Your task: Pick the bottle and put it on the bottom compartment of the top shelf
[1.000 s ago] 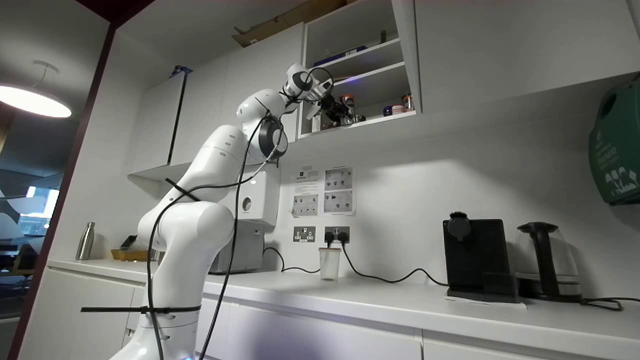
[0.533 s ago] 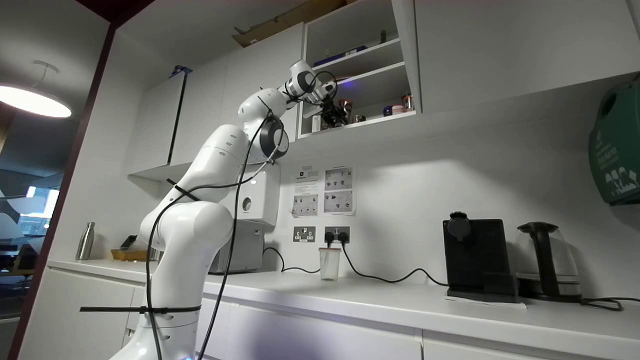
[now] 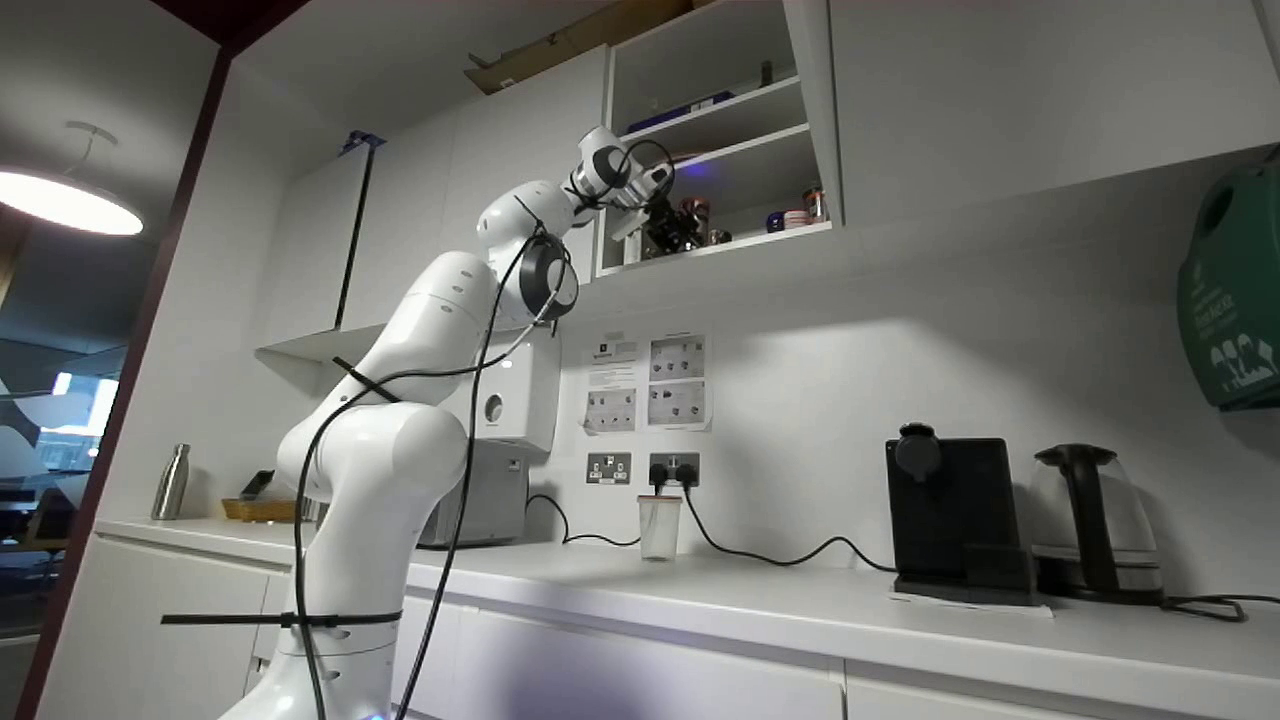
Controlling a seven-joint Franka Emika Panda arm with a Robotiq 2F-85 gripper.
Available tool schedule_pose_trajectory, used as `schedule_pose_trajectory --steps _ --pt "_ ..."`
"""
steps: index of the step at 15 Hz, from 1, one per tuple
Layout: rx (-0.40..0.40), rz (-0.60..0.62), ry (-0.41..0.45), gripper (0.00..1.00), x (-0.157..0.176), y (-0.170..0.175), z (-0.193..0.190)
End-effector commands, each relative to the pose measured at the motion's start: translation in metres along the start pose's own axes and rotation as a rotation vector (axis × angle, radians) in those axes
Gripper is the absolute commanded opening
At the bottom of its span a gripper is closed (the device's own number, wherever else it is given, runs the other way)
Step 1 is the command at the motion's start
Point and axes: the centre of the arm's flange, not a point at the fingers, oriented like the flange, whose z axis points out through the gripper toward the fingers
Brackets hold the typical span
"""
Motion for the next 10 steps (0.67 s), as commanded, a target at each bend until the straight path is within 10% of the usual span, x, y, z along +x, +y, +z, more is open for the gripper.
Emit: schedule_pose_trajectory --steps 1,5,10 --pt "-0.163 -0.005 0.127 0.58 0.071 -0.029 0.004" --pt "-0.265 -0.025 0.192 0.58 0.074 -0.037 0.001" --pt "-0.199 -0.039 0.091 0.58 0.067 -0.044 0.007"
